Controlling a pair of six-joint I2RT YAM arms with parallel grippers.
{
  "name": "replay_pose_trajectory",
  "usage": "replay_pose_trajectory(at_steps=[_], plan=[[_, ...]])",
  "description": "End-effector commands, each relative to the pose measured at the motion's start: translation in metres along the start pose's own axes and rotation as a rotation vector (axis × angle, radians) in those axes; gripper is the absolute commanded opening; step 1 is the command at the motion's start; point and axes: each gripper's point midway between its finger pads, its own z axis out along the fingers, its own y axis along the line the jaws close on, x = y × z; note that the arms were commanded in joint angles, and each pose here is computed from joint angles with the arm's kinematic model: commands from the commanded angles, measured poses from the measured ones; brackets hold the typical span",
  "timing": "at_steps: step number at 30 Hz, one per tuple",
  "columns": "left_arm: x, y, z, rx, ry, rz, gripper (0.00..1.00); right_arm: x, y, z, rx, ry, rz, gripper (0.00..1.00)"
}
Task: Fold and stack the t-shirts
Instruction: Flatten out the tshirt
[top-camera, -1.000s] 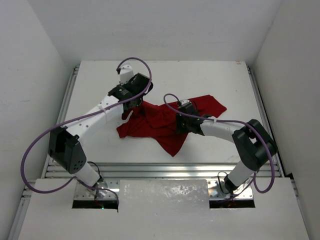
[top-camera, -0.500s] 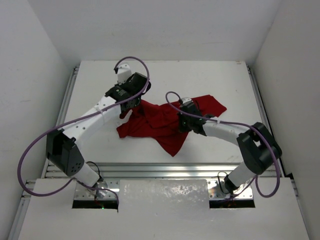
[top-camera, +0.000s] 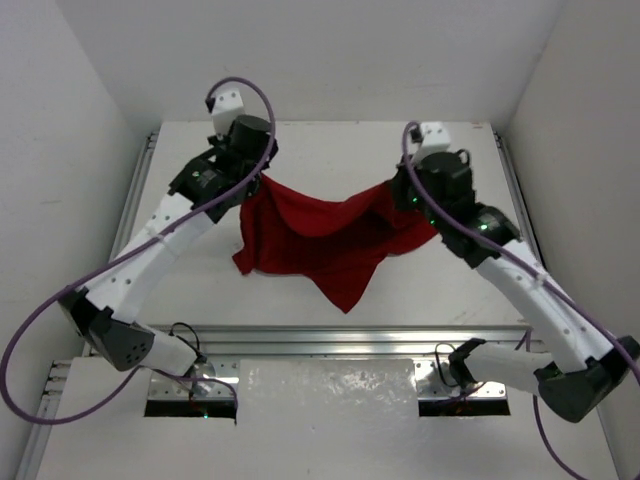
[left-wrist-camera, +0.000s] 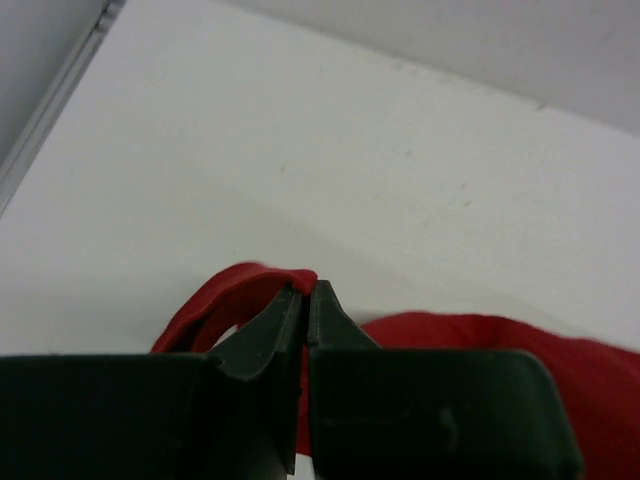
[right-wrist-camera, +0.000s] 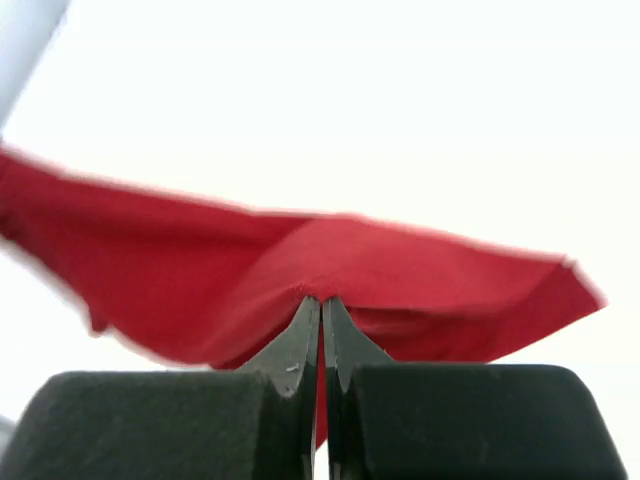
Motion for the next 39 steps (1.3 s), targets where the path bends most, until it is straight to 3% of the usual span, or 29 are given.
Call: replay_pose_trajectory(at_steps=[1, 5, 8, 16, 23, 33, 37, 39], plan=[[-0.086, 0.01, -0.05, 0.118, -0.166, -0.038, 0.0, -0.067, -0.039, -0.046, 0.141, -0.096, -0.064, 0.0], [-0.134, 0.006, -0.086, 0.224, -0.219, -0.006, 0.0, -0.119, -0.056, -0.081, 0.18, -0.177, -0.05, 0.0], [-0.145, 0.013, -0.102, 0.246, -0.218, 0.018, 0.0, -0.154, -0.057, -0.12, 0.19, -0.267, -0.043, 0.0], [-0.167, 0.038, -0.161, 0.391, -0.278, -0.041, 0.0, -0.181, -0.062, -0.191, 0.187, -0.397, -0.025, 0.0], [-0.215, 0.057, -0.24, 0.631, -0.491, -0.151, 0.0, -0.204, -0.052, -0.249, 0.107, -0.515, -0.017, 0.0], [-0.266, 0.074, -0.32, 0.842, -0.75, -0.176, 0.0, -0.209, -0.051, -0.263, 0.095, -0.523, -0.02, 0.0], [-0.264, 0.055, -0.283, 0.751, -0.686, -0.161, 0.0, -0.186, -0.046, -0.206, 0.094, -0.388, -0.046, 0.0], [-0.251, 0.038, -0.233, 0.615, -0.601, -0.143, 0.0, -0.174, -0.047, -0.169, 0.116, -0.312, -0.058, 0.0]])
